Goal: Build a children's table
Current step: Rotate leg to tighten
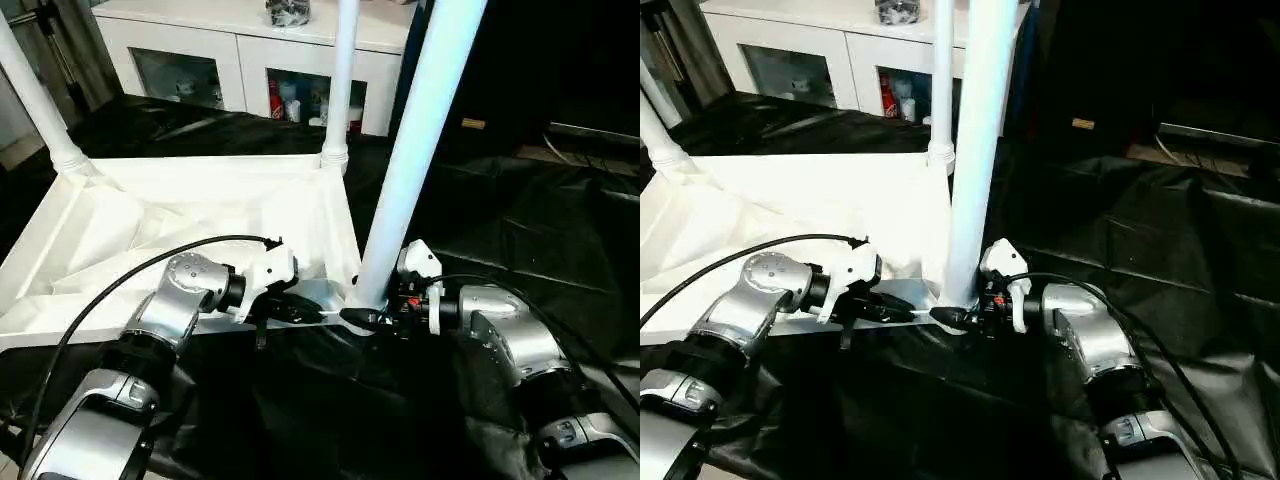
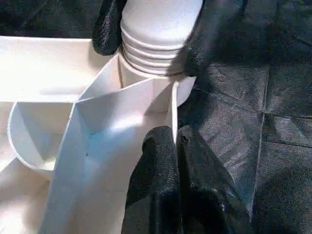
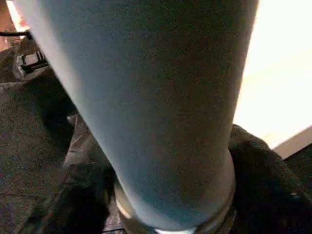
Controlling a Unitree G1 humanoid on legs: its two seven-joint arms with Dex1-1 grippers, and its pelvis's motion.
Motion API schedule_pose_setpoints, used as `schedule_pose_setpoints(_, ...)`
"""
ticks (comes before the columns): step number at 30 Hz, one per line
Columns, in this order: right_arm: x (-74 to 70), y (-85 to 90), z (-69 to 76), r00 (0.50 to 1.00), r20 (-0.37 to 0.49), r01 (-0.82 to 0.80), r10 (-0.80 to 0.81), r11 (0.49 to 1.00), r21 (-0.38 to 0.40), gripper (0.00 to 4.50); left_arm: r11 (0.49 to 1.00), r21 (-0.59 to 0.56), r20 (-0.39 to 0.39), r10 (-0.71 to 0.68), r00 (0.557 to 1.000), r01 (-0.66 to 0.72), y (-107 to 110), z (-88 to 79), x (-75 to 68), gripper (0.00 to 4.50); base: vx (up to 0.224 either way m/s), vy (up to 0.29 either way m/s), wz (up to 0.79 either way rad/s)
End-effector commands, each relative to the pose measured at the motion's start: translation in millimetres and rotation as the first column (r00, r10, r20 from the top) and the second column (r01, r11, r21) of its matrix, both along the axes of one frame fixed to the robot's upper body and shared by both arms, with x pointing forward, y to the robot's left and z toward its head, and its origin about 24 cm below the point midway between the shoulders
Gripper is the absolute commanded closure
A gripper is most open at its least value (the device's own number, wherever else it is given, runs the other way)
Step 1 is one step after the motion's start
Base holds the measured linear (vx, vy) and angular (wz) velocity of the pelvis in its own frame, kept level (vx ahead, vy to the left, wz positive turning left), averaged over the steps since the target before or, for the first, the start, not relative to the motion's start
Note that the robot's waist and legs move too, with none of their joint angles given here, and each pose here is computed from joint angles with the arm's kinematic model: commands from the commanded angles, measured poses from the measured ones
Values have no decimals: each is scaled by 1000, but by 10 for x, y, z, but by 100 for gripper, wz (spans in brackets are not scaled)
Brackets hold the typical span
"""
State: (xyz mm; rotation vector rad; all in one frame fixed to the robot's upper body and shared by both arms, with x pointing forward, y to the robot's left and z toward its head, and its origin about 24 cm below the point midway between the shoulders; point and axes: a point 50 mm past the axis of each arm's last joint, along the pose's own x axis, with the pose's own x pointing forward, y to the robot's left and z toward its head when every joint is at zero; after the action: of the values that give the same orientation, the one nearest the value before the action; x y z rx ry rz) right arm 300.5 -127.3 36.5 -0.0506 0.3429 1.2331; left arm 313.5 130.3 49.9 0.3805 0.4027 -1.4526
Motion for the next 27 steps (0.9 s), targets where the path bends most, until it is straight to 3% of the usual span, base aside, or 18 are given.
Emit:
schedule_pose_setpoints(1, -83, 139, -160, 997, -68, -19, 19, 1000, -6, 161, 1000, -24, 11, -9, 1000, 10, -158, -19, -11, 450, 0, 0, 0)
schedule_pose_setpoints(4, -25, 161, -192, 996, -51, 75, -76, 997, -24, 170, 999, -29, 23, 37, 999, -36, -223, -24, 26, 450, 0, 0, 0)
schedule_pose_setpoints(7, 90, 187, -276, 965, -24, 256, -259, 962, -94, 173, 994, -33, 48, 110, 993, -109, -314, -27, 91, 450, 0, 0, 0)
schedule_pose_setpoints(9, 175, 225, -317, 913, -15, 404, -408, 909, -105, 174, 983, -30, 74, 183, 980, -181, -391, -25, 156, 450, 0, 0, 0)
schedule_pose_setpoints(13, 222, 315, -346, 850, -52, 519, -524, 850, -87, 175, 963, -41, 96, 269, 958, -266, -498, -5, 228, 450, 0, 0, 0)
schedule_pose_setpoints(16, 254, 422, -348, 820, -33, 567, -572, 818, -93, 175, 950, -59, 103, 311, 945, -306, -614, 21, 254, 450, 0, 0, 0)
schedule_pose_setpoints(18, 274, 491, -323, 819, -24, 570, -573, 818, -75, 175, 949, -69, 103, 313, 944, -307, -687, 30, 249, 450, 0, 0, 0)
schedule_pose_setpoints(21, 284, 540, -274, 840, -43, 540, -541, 841, -23, 105, 957, -79, 104, 287, 952, -280, -736, 33, 227, 450, 0, 0, 0)
schedule_pose_setpoints(27, 291, 474, -233, 863, -59, 503, -502, 864, 8, 53, 973, -70, 100, 228, 968, -222, -663, 18, 179, 450, 0, 0, 0)
